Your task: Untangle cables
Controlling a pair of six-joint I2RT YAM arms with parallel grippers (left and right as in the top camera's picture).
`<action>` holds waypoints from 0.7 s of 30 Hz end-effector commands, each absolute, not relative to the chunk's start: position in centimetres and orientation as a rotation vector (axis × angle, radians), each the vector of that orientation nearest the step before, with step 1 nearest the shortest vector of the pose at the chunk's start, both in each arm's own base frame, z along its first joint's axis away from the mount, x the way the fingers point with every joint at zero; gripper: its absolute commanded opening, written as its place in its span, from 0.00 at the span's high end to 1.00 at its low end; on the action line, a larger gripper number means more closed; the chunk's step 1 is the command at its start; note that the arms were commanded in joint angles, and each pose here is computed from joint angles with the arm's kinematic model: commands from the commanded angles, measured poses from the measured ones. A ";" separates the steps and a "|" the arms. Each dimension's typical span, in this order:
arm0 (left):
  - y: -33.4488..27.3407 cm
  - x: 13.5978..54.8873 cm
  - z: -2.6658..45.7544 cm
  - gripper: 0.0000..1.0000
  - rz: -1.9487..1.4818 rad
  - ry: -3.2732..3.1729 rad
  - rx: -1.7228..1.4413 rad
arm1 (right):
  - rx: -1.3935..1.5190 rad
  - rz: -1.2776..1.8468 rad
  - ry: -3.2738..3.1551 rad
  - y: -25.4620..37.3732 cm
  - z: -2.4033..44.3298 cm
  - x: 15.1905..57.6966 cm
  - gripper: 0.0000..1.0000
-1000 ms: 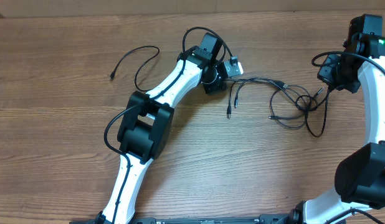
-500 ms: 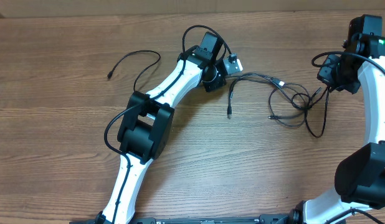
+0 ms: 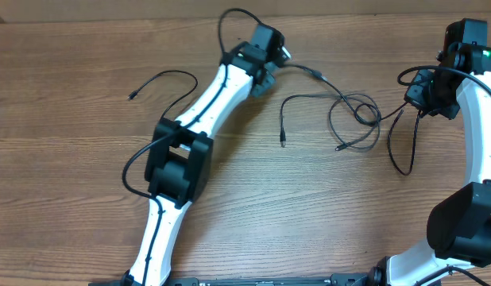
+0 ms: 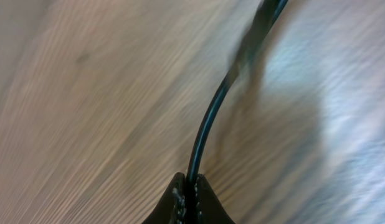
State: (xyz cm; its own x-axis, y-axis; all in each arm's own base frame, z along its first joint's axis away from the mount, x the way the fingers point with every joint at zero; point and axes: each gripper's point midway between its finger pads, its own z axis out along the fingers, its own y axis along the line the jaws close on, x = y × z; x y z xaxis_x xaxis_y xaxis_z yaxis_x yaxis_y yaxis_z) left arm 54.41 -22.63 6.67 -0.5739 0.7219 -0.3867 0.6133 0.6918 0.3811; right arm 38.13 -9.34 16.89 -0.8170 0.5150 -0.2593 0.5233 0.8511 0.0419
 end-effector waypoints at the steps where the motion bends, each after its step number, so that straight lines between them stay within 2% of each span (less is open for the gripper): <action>1: -17.8 56.3 14.0 0.96 0.334 2.361 0.710 | 0.763 -0.040 2.711 -9.2 18.8 38.5 0.96; 8: -10.5 55.5 18.3 0.95 0.336 2.432 0.438 | 0.763 -0.043 2.709 -9.2 18.8 38.5 0.96; 15: -7.7 54.3 17.7 0.95 0.342 2.514 0.390 | 0.762 -0.041 2.705 -9.3 18.9 38.6 0.96; 16: -7.7 54.2 17.7 0.91 0.343 2.516 0.392 | 0.762 -0.041 2.704 -9.3 18.9 38.7 0.96; 17: -7.8 54.2 17.7 0.76 0.342 2.516 0.395 | 0.762 -0.041 2.703 -9.3 18.9 38.7 0.96; 19: -8.3 54.2 17.7 0.61 0.340 2.510 0.423 | 0.762 -0.041 2.701 -9.3 18.9 38.7 0.96; 20: -8.6 54.1 17.7 0.43 0.334 2.509 0.439 | 0.761 -0.040 2.701 -9.3 18.9 38.7 0.96; 21: -9.0 54.1 17.6 0.05 0.325 2.507 0.454 | 0.762 -0.041 2.701 -9.3 18.9 38.7 0.96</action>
State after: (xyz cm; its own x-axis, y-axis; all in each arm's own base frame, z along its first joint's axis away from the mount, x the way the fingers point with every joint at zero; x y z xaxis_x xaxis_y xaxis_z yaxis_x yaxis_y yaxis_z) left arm 54.10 -7.58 16.23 -0.8085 0.3702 -0.4575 0.2294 0.9141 0.3343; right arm 38.49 -9.42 16.99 -0.8128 0.5145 -0.2733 0.5230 0.8511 0.0466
